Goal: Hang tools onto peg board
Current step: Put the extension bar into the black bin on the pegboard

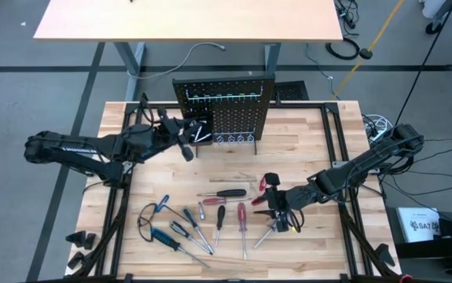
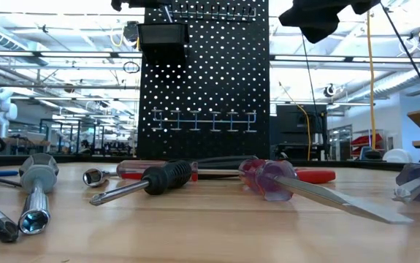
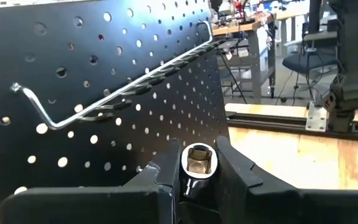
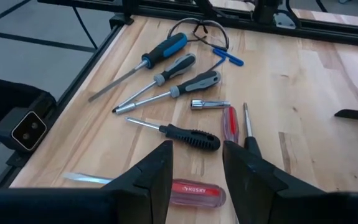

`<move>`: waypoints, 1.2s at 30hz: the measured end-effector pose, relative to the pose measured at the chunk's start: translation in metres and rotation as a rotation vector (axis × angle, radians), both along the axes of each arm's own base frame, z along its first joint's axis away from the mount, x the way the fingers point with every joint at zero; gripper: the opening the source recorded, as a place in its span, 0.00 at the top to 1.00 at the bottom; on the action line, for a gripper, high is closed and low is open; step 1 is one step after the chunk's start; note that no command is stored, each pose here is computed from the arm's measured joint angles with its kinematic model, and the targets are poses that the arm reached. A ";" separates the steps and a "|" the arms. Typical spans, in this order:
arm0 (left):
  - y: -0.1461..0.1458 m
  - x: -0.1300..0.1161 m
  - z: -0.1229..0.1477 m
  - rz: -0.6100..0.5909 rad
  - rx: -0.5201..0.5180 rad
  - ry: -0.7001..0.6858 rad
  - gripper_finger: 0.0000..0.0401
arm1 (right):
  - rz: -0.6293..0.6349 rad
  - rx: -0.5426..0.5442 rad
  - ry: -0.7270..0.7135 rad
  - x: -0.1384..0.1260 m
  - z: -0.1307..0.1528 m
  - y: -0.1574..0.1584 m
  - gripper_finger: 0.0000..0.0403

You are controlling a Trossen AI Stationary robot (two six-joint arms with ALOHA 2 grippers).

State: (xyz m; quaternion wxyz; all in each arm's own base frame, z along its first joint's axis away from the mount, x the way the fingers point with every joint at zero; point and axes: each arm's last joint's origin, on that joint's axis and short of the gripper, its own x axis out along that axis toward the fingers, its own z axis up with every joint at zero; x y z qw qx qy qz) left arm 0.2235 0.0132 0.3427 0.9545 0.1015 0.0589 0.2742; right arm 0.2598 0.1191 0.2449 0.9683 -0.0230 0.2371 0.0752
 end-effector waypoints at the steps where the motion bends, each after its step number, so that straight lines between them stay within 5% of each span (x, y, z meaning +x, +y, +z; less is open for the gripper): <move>1: 0.000 0.000 0.000 0.000 0.002 0.001 0.84 | 0.000 0.001 -0.002 0.000 0.000 0.000 0.67; 12: 0.000 0.000 -0.003 -0.003 0.007 0.040 0.83 | 0.001 -0.008 -0.012 0.001 0.001 -0.001 0.67; 27: -0.002 -0.004 -0.001 0.027 -0.063 -0.011 0.57 | 0.000 -0.007 -0.011 0.001 0.001 -0.001 0.67; 36: -0.025 -0.030 0.018 -0.128 -0.106 -0.119 0.57 | 0.005 -0.004 -0.017 0.005 -0.002 0.001 0.67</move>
